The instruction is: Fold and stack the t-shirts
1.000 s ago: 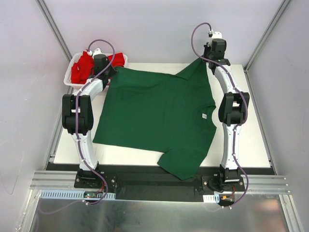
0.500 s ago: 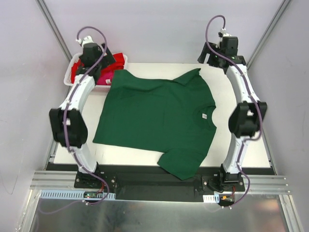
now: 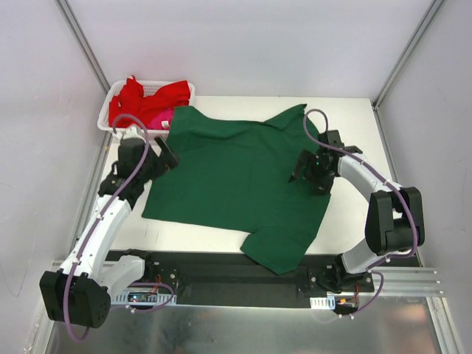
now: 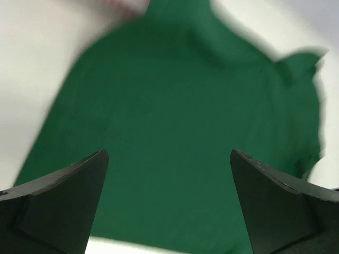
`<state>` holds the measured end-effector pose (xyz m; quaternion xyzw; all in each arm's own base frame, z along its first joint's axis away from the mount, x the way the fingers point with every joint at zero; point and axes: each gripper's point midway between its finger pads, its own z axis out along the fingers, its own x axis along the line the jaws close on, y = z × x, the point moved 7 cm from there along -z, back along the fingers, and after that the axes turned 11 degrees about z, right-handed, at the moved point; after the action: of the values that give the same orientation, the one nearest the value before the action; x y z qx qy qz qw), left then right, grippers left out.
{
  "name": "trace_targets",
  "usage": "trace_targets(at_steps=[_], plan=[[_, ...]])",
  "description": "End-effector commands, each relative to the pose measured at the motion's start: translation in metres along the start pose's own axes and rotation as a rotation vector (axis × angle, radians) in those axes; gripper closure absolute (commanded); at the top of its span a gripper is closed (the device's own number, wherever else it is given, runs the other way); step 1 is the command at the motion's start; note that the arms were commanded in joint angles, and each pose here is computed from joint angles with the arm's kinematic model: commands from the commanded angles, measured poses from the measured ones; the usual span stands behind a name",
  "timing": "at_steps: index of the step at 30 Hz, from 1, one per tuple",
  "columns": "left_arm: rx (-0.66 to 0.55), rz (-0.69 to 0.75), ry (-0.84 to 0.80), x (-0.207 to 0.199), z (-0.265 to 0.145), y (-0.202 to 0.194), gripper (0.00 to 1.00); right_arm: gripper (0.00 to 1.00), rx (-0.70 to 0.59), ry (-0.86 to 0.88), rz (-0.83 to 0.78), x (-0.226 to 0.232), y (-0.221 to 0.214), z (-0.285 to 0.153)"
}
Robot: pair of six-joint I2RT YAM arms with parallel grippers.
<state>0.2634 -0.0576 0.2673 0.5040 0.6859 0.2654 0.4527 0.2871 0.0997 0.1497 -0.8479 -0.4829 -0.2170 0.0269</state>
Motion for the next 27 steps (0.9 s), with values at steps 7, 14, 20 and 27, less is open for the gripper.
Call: trace_targets(at_steps=[7, 14, 20, 27], plan=[[0.238, -0.141, 0.055, 0.028, -0.007, -0.095, 0.01, 0.04, 0.092, -0.051, 0.082, -0.022, -0.016, 0.045], [0.262, -0.162, 0.086, 0.037, -0.008, -0.112, 0.01, 0.04, 0.049, -0.193, 0.078, -0.043, -0.007, 0.054], [0.234, -0.162, 0.089, 0.038, -0.014, -0.109, 0.01, 0.04, 0.044, -0.279, 0.085, -0.058, 0.006, 0.044], [0.26, -0.147, 0.114, 0.038, -0.01, -0.108, 0.01, 0.04, 0.023, -0.291, 0.164, -0.089, 0.018, 0.033]])
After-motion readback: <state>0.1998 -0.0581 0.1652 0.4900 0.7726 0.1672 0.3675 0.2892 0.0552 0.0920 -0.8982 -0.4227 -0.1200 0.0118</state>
